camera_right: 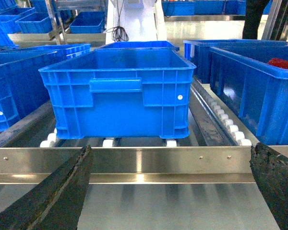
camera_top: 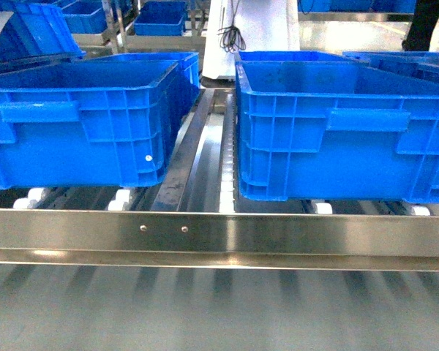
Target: Sort blue parts and orange caps into right shelf containers
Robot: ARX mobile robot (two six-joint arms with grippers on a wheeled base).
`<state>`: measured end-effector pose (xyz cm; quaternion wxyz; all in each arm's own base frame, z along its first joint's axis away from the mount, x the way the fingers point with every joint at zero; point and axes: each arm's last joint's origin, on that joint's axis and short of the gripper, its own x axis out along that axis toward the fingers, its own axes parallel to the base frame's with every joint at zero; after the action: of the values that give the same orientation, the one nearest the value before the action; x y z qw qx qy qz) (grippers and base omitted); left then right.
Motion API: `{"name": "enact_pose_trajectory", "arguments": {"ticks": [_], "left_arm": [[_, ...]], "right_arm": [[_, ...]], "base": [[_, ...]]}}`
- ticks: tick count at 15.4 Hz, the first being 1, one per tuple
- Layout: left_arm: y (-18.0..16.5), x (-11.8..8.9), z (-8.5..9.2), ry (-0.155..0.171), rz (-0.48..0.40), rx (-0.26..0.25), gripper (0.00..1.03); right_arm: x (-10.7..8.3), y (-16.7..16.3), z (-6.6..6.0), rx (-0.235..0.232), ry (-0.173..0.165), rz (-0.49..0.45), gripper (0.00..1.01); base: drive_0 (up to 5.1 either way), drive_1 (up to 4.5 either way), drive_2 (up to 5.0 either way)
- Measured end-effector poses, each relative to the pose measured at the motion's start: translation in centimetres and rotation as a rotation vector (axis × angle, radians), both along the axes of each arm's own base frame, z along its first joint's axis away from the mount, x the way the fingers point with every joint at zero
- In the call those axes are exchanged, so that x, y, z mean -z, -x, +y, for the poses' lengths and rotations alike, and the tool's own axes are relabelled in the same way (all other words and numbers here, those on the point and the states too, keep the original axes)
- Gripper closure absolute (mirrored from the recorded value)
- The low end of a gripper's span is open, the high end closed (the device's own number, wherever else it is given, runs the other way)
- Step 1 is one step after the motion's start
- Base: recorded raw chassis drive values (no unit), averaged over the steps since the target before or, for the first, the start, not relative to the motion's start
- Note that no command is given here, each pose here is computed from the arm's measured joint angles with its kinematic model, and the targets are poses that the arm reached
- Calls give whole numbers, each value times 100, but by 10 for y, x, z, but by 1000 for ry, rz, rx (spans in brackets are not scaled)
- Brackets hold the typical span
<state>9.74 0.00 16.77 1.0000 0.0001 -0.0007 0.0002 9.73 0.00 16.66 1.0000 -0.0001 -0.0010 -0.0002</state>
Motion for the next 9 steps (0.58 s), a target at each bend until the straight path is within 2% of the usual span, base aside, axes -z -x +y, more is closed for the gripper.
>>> {"name": "enact_pose_trajectory", "arguments": {"ticks": [9], "left_arm": [[0, 0, 0, 0, 0, 0, 5]], "right_arm": [[0, 0, 0, 0, 0, 0, 3]], "base": [[0, 0, 0]]}}
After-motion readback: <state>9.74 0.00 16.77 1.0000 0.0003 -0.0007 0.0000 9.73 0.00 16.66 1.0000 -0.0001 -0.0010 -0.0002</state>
